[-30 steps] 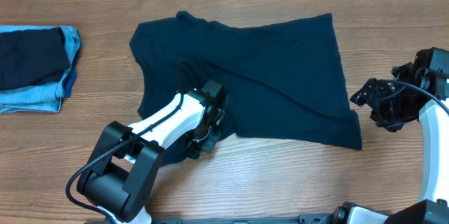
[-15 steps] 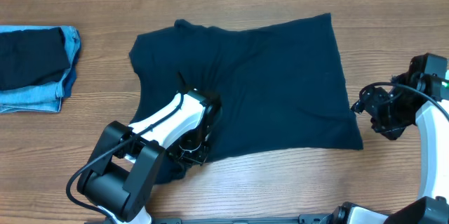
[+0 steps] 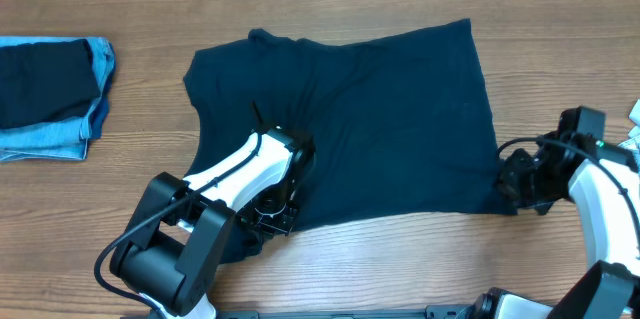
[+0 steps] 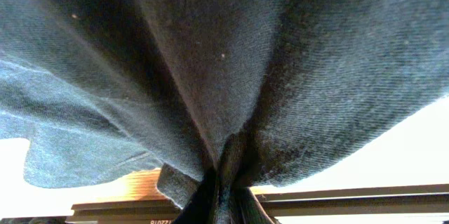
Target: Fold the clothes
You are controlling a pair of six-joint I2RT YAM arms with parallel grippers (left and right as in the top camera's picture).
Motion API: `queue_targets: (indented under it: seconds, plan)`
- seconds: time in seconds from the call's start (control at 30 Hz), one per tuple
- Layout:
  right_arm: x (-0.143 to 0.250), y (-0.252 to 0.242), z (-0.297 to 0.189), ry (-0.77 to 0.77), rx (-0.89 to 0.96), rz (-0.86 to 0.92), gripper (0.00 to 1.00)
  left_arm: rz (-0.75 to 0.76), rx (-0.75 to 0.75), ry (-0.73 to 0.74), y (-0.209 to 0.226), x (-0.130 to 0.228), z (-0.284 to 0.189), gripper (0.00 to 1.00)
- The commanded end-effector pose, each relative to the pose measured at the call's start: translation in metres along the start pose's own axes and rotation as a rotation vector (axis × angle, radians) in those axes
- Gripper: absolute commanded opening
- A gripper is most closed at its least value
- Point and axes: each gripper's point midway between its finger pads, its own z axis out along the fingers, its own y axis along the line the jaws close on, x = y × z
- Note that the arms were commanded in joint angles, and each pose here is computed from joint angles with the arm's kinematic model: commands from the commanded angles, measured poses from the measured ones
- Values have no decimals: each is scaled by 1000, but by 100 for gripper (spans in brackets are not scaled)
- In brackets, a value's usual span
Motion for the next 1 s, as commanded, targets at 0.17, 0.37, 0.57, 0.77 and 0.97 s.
queue_targets:
  seconds: [0.17, 0.37, 0.57, 0.77, 0.97]
  plan:
    - [12, -1, 39, -9, -89, 26, 11, -10, -19, 24, 2, 3, 5, 8]
    - [14, -19, 59, -61, -45, 69, 12, -10, -26, 29, 3, 4, 5, 7]
    - [21, -50, 60, -68, 115, 190, 4, -11, -30, 33, 4, 5, 5, 7]
    - [34, -73, 56, -49, 244, 278, 4, -11, -36, 33, 5, 5, 5, 7]
    - [33, -75, 55, -52, 253, 288, 4, -11, -50, 30, 7, 5, 5, 8]
